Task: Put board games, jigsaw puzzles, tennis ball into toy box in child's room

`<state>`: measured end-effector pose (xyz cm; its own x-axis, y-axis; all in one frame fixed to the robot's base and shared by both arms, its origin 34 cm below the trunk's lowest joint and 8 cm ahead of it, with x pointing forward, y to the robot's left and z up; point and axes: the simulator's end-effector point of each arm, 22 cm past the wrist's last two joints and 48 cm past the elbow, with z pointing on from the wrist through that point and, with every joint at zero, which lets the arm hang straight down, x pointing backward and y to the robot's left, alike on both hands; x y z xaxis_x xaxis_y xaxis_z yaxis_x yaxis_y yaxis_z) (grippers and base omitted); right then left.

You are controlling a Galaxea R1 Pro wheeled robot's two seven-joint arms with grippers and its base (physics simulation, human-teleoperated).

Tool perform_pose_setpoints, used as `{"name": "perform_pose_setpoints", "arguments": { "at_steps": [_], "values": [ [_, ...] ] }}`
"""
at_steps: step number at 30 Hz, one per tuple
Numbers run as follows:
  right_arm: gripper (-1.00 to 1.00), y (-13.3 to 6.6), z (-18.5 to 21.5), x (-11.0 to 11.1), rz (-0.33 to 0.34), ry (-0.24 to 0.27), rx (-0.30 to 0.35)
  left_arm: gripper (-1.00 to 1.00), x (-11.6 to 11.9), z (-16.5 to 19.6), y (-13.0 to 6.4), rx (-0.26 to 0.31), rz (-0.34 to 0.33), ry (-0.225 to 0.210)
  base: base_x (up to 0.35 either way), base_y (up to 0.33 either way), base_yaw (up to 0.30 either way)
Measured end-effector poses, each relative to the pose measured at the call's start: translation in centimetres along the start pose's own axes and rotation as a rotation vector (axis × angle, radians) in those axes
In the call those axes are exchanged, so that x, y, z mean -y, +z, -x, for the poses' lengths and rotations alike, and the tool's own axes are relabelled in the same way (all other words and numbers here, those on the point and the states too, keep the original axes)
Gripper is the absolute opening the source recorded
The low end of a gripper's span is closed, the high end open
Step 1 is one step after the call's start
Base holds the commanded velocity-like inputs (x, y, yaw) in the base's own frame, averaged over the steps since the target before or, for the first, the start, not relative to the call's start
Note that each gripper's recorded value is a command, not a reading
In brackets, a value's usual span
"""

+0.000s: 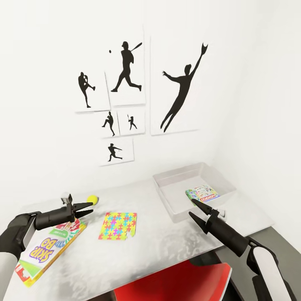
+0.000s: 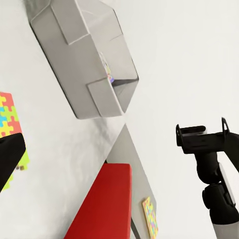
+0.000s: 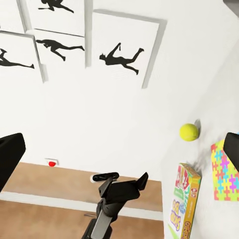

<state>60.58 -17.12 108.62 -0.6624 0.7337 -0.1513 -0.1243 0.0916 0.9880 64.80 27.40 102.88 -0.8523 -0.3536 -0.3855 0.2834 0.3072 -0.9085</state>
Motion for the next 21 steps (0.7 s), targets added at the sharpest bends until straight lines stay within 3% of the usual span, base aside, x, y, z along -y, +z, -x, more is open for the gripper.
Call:
{"name": "perform_pose_setpoints", "arguments": {
  "at_steps": [8,21],
  "values": [
    [1.00,-0.1,2.0,-0.5,0.008,-0.039,0.090,1.00,0.4,0.2,-0.1,0.003,-0.002,0.008,0.000,0.000,0.000],
    [1.00,0.0,2.1,-1.7,0.025,-0.065,0.098,1.00,1.5,0.6,-0.3,0.011,-0.010,0.026,-0.014,0.000,0.000]
  ]
}}
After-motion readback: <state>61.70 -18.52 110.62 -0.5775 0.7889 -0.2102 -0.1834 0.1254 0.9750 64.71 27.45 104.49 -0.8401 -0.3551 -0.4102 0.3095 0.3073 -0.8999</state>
